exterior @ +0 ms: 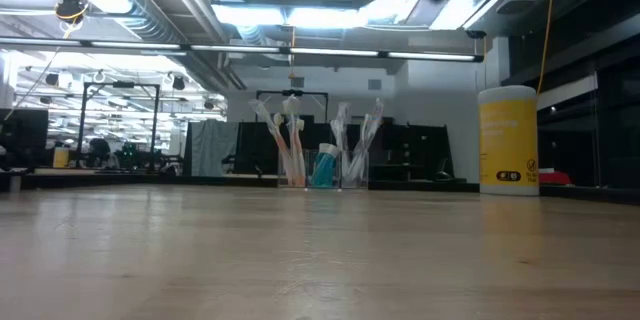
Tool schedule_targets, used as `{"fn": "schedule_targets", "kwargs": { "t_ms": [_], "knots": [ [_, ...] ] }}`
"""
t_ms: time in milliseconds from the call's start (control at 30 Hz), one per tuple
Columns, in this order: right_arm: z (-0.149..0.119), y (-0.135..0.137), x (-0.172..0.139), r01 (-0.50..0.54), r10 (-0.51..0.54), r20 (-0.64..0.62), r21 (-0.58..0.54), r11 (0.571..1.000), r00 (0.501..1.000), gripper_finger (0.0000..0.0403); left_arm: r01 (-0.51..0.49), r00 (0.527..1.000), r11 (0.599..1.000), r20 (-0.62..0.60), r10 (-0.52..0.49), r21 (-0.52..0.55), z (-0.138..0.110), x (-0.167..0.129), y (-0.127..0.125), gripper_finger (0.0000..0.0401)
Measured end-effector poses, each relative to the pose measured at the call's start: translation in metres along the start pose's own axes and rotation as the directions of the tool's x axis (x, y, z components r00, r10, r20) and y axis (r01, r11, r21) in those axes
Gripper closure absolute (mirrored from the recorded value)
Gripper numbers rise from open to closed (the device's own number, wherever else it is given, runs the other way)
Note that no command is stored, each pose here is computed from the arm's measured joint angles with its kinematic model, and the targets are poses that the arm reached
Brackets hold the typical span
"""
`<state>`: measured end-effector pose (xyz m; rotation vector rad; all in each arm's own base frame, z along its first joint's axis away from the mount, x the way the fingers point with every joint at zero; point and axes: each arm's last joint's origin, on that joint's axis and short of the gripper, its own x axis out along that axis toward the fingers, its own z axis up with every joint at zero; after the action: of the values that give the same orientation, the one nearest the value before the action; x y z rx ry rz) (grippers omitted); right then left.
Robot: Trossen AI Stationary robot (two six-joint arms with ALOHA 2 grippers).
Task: Pick & Place toothbrushing station
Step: Put the orange toothbrush into the transparent organizer
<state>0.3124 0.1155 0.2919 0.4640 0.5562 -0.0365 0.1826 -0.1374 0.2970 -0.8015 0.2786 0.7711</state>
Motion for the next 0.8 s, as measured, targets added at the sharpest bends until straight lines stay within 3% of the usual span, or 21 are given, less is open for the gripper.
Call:
{"fn": "schedule_targets", "kwargs": {
  "t_ms": [167, 333, 500, 800],
  "knots": [
    [0.020, 0.010, -0.030, 0.035, -0.039, 0.238, 0.023, 0.999, 0.970, 0.0387, 0.176, 0.973, 0.978, 0.168, -0.156, -0.113, 0.001, -0.001, -0.025, 0.0230],
    [0.023, 0.012, -0.024, 0.046, -0.043, 0.295, -0.004, 0.999, 0.955, 0.0387, 0.271, 0.945, 0.952, 0.228, -0.235, -0.144, 0.012, 0.003, -0.052, 0.0230],
    [0.022, 0.013, -0.020, 0.050, -0.041, 0.295, -0.023, 0.998, 0.955, 0.0387, 0.352, 0.921, 0.931, 0.216, -0.326, -0.097, 0.029, 0.012, -0.073, 0.0230],
    [0.026, 0.016, -0.021, 0.022, -0.013, 0.334, -0.022, 1.000, 0.943, 0.0387, 0.398, 0.895, 0.916, 0.238, -0.377, -0.045, 0.057, 0.035, -0.083, 0.0230]
  ]
}}
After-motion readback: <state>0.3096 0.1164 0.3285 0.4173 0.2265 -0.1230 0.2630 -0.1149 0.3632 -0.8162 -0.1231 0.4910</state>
